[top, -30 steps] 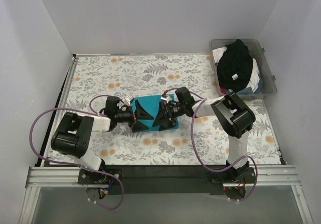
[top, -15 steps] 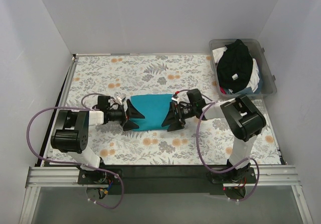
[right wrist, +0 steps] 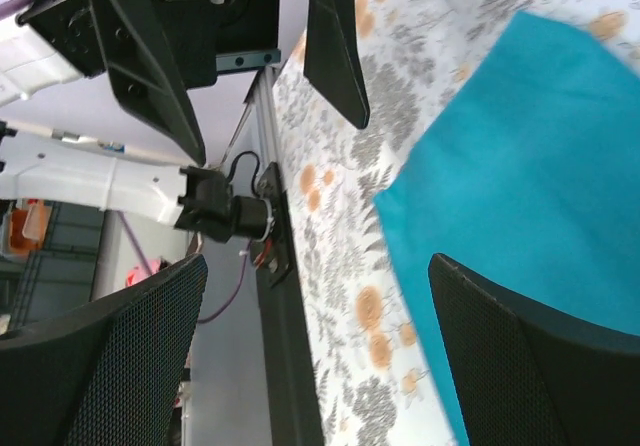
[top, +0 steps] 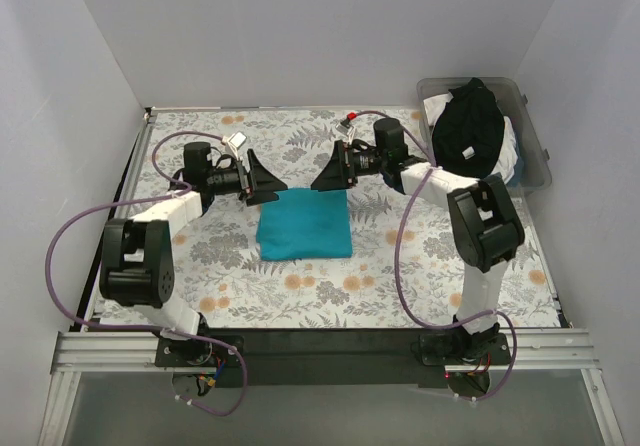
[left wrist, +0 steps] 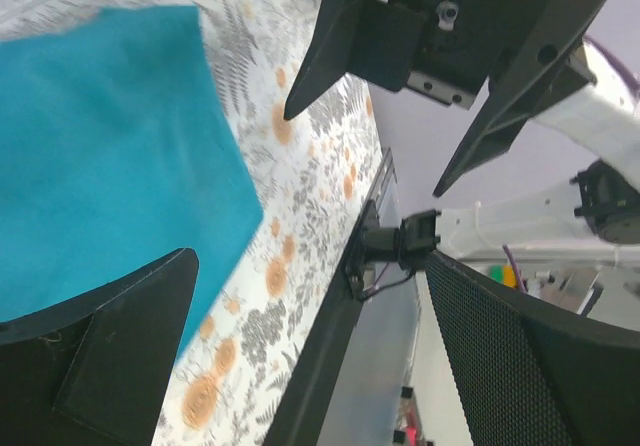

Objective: Fold and stack the t-shirts
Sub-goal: Fold the tshirt

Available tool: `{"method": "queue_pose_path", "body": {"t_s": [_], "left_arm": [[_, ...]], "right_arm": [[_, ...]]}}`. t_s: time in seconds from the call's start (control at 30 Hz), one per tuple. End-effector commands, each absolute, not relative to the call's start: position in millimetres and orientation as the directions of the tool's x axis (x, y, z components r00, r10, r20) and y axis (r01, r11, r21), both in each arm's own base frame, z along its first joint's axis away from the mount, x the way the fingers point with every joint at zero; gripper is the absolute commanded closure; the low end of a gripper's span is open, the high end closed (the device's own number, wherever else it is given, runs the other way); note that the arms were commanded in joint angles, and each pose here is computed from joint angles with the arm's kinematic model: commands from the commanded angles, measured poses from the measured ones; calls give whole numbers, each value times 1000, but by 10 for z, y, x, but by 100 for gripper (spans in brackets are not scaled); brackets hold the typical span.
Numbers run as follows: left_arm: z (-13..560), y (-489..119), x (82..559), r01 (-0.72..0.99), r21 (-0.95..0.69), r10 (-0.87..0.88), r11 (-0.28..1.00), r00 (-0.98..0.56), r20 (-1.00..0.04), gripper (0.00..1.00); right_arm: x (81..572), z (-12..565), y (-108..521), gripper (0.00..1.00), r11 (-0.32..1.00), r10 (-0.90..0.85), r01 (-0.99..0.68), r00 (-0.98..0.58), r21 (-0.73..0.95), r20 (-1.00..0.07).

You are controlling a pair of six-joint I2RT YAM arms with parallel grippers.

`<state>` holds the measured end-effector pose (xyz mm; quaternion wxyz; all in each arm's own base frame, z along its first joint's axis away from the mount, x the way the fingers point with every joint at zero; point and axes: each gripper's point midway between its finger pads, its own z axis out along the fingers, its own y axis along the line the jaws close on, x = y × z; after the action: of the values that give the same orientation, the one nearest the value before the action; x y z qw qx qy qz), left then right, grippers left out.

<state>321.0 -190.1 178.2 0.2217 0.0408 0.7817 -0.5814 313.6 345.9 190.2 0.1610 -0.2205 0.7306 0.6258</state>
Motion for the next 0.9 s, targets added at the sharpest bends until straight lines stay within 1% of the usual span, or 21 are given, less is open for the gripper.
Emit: {"method": "queue_pose_path", "body": {"t_s": [0.0, 0.07, 0.17, 0.2, 0.23, 0.3, 0.37, 0.43, 0.47, 0.5, 0.53, 0.57, 0.6, 0.63, 0.67, 0.7, 0.73, 0.77, 0.8, 0.83, 0.87], "left_arm": [[1582, -1922, 3610, 246, -914, -266, 323, -903, -338, 2], [1547, -1933, 3765, 255, -915, -288, 314, -892, -348, 2], [1308, -1929, 3947, 225, -919, -304, 323, -895, -326, 2], [1145, -1896, 4036, 187, -922, -322, 340, -898, -301, 2], [1054, -1867, 4075, 161, -924, -332, 348, -900, -282, 2], [820, -1782, 4134, 100, -931, -348, 352, -909, -229, 2], [719, -1708, 4206, 73, -926, -368, 372, -904, -219, 2], [693, -1622, 4295, 71, -909, -372, 411, -897, -239, 2], [735, -1521, 4347, 76, -903, -386, 424, -886, -256, 2], [923, -1394, 4422, 118, -888, -402, 444, -860, -315, 2], [1027, -1348, 4428, 125, -877, -404, 465, -851, -336, 2], [1211, -1261, 4572, 158, -838, -420, 522, -808, -414, 2], [1555, -1222, 4595, 222, -795, -410, 564, -761, -503, 2], [1658, -1194, 4559, 237, -759, -386, 607, -746, -542, 2], [1876, -1105, 4655, 239, -708, -398, 664, -689, -606, 2], [2183, -1139, 4603, 280, -664, -377, 694, -644, -666, 2], [2192, -1101, 4523, 254, -618, -339, 744, -653, -677, 2], [2343, -1148, 4526, 260, -545, -294, 797, -620, -727, 2], [2465, -1322, 4413, 295, -491, -238, 820, -604, -761, 2], [2399, -1385, 4295, 299, -423, -163, 855, -620, -768, 2], [2430, -1545, 4210, 293, -350, -111, 890, -604, -789, 2]], "right_arm": [[3432, 1545, 3556, 2, 174, -112, -490, -872, 854, -477], [3613, 1391, 3578, 2, 194, -100, -482, -876, 855, -471], [3835, 1141, 3506, 1, 227, -80, -466, -884, 855, -460], [3918, 1125, 3485, 2, 230, -71, -464, -885, 855, -461], [4005, 993, 3407, 2, 248, -55, -434, -899, 866, -435], [4079, 920, 3339, 2, 258, -42, -422, -903, 869, -427], [4131, 812, 3229, 2, 273, -26, -398, -913, 876, -406], [4134, 842, 3161, 2, 272, -11, -366, -926, 890, -378], [4079, 939, 3170, 2, 245, -25, -367, -928, 897, -373], [4062, 1073, 3173, 2, 228, -28, -384, -921, 895, -388], [4030, 1226, 3180, 2, 215, -31, -410, -910, 886, -413], [4013, 1590, 3165, 2, 197, -16, -472, -878, 859, -479], [4000, 1781, 3151, 2, 189, -7, -503, -860, 843, -511], [3999, 1956, 3110, 2, 186, 5, -530, -842, 828, -540], [3964, 2247, 3055, 2, 195, 27, -564, -815, 803, -579], [3960, 2364, 3001, 2, 214, 40, -581, -798, 785, -601], [3979, 2426, 2923, 2, 246, 36, -636, -748, 731, -663], [3938, 2534, 2834, 2, 309, 40, -632, -738, 711, -674], [3926, 2555, 2765, 2, 350, 33, -644, -717, 680, -696], [3884, 2666, 2671, 2, 384, 13, -702, -645, 600, -764], [3833, 2550, 2587, 2, 441, -5, -672, -665, 595, -747]]}}
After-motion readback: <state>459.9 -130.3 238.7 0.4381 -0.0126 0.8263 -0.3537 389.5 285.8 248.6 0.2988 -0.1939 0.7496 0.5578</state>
